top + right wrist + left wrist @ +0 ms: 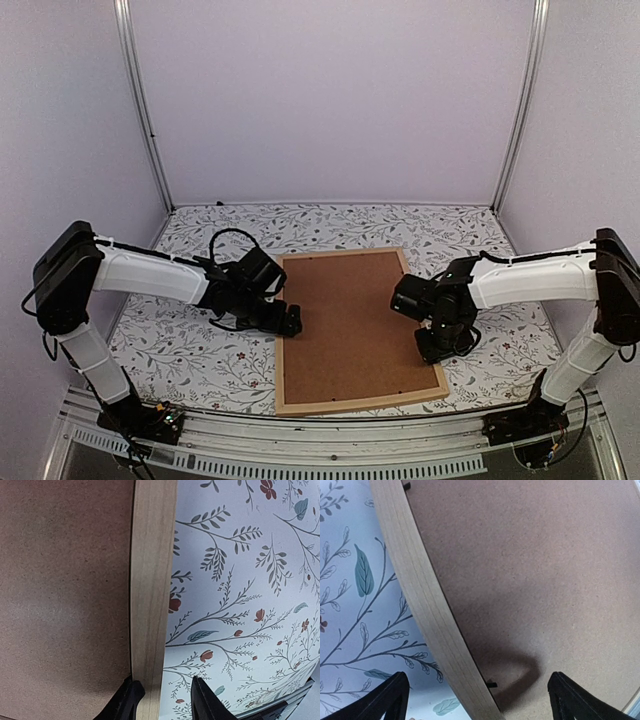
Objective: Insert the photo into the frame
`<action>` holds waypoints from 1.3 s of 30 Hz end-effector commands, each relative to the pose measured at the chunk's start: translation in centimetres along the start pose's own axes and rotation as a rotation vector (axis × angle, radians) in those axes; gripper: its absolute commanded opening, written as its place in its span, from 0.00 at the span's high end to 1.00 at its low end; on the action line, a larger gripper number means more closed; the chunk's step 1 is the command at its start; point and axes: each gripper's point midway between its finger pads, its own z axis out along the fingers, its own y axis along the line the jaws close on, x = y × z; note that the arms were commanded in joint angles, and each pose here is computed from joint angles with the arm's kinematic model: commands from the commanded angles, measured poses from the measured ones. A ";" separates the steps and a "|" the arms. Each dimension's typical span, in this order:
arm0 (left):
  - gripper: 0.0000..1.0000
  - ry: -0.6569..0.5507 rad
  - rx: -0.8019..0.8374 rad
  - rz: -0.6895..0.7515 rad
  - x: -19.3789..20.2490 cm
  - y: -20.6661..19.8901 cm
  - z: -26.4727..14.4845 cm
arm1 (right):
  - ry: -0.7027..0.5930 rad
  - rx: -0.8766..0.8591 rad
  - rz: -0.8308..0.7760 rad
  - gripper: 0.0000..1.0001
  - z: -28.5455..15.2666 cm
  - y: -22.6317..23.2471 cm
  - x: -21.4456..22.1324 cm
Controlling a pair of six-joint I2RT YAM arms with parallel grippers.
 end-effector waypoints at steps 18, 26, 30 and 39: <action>0.00 0.014 0.007 0.017 1.3 -1.0 0.6 | 0.084 0.049 -0.075 0.60 4.4 2.8 1.4; 0.00 -0.009 -0.042 0.024 0.6 -0.3 -0.1 | -0.002 -0.022 -0.070 0.60 1.9 3.6 -0.7; 0.00 -0.046 -0.052 0.024 -0.2 -0.3 -1.1 | -0.085 -0.104 -0.019 0.60 -0.9 3.1 -2.7; 0.00 -0.073 -0.044 0.017 -0.9 -0.5 -2.0 | -0.217 -0.273 0.092 0.59 -4.2 0.2 -6.5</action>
